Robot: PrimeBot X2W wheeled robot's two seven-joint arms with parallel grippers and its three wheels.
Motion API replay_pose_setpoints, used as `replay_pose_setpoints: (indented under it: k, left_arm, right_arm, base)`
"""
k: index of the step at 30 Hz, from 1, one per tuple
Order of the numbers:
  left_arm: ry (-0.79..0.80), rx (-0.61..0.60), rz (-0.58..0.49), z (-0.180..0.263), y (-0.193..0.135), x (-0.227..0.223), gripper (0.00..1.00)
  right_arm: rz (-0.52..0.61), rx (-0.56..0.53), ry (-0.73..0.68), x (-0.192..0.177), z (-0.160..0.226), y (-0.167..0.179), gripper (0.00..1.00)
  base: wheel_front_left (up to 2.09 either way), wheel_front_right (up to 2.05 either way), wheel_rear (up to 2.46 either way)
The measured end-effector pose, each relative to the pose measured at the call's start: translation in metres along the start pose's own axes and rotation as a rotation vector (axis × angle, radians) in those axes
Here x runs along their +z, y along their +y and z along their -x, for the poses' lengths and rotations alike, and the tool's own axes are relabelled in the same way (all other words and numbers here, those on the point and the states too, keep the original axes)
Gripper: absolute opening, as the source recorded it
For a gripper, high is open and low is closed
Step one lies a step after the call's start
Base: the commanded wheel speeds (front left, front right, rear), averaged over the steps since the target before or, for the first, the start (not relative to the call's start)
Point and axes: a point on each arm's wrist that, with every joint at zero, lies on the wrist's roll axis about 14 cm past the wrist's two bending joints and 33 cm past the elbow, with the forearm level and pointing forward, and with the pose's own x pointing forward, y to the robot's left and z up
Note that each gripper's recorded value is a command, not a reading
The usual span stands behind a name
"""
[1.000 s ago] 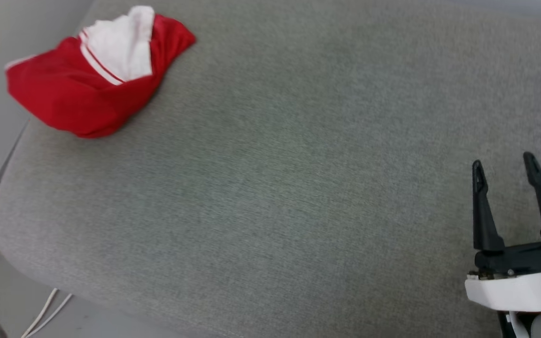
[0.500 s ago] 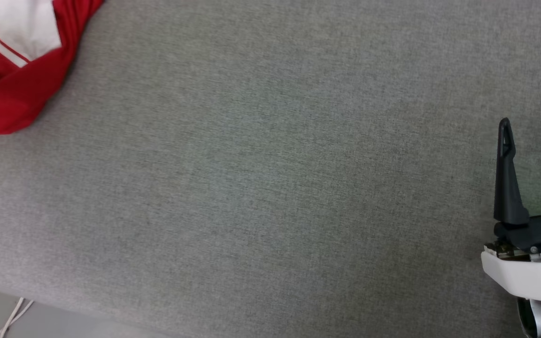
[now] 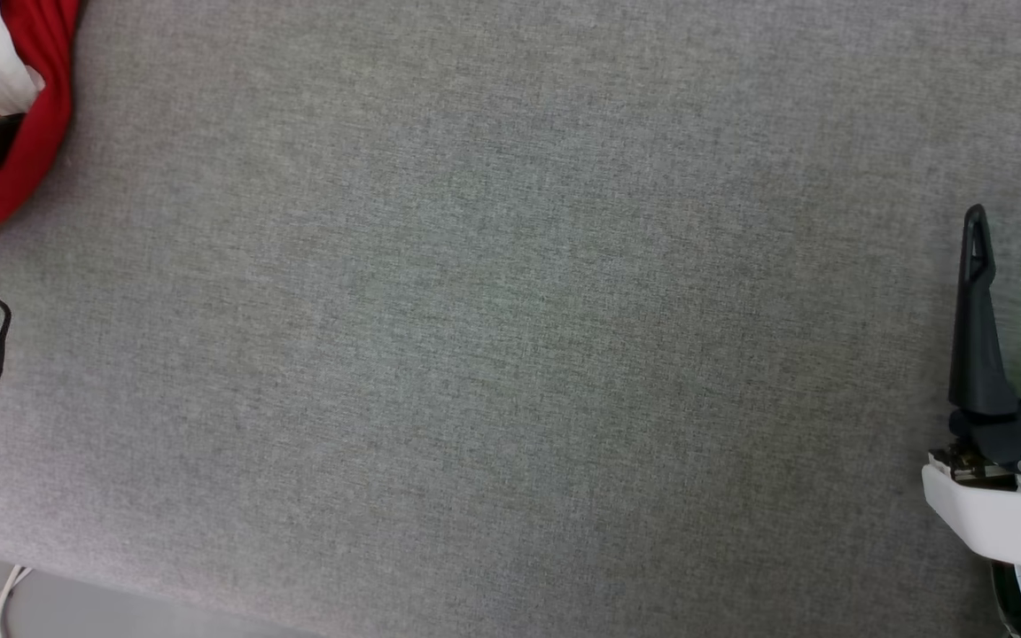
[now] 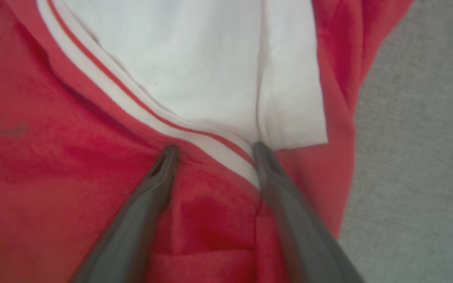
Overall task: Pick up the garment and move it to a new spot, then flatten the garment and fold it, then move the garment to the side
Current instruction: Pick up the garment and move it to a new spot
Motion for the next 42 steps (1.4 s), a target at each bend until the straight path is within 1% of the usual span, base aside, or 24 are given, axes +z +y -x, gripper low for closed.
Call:
replay_pose_setpoints:
  k: [2,3,4,9,11,13,19,21,25,31,33,36,42]
  left_arm:
    - [0.008,-0.005,0.001,-0.002,-0.001,-0.004,1.0]
    - [0.013,-0.006,-0.003,-0.002,-0.001,-0.005,0.63]
    - [0.013,-0.008,-0.002,-0.002,-0.002,-0.006,0.0]
    - [-0.028,0.01,-0.022,0.01,0.006,-0.003,0.0]
    - [-0.066,0.003,-0.025,0.02,0.006,0.003,0.0]
    - [-0.123,-0.003,-0.053,0.035,0.004,0.016,0.0]
    - [-0.343,-0.047,-0.161,0.103,-0.015,0.07,0.0]
    - [-0.416,-0.081,-0.188,0.129,-0.027,0.087,0.0]
    - [-0.515,-0.107,-0.309,0.176,-0.054,0.107,0.0]
    - [-0.66,-0.193,-0.491,0.235,-0.118,0.127,0.0]
    - [-0.705,-0.262,-0.54,0.251,-0.149,0.13,0.0]
    - [-0.747,-0.337,-0.652,0.27,-0.195,0.127,0.0]
    - [-0.81,-0.501,-0.833,0.299,-0.28,0.108,0.0]
  right_arm:
    - [-0.003,0.004,0.002,-0.001,0.0,0.002,1.0]
    - [-0.003,0.006,0.002,-0.001,0.0,0.002,1.0]
    - [-0.002,0.007,0.002,-0.001,0.0,0.003,1.0]
    - [-0.005,0.019,-0.01,0.008,0.0,0.007,1.0]
    - [-0.015,0.025,-0.012,0.012,0.002,0.01,1.0]
    - [-0.023,0.029,-0.023,0.019,0.004,0.012,1.0]
    - [-0.053,0.048,-0.057,0.045,0.013,0.021,1.0]
    - [-0.058,0.053,-0.08,0.057,0.015,0.023,1.0]
    - [-0.062,0.043,-0.12,0.079,0.021,0.02,1.0]
    - [-0.077,0.012,-0.145,0.1,0.04,0.01,1.0]
    - [-0.075,-0.007,-0.151,0.106,0.047,0.004,1.0]
    - [-0.073,-0.045,-0.154,0.111,0.059,-0.007,1.0]
    - [-0.051,-0.137,-0.158,0.121,0.086,-0.035,1.0]
  base:
    - [0.0,0.0,0.0]
    - [0.0,0.0,0.0]
    - [0.0,0.0,0.0]
    - [0.0,0.0,0.0]
    - [0.0,0.0,0.0]
    - [0.0,0.0,0.0]
    - [0.0,0.0,0.0]
    - [0.0,0.0,0.0]
    - [0.0,0.0,0.0]
    - [0.0,0.0,0.0]
    - [0.0,0.0,0.0]
    - [0.0,0.0,0.0]
    - [0.0,0.0,0.0]
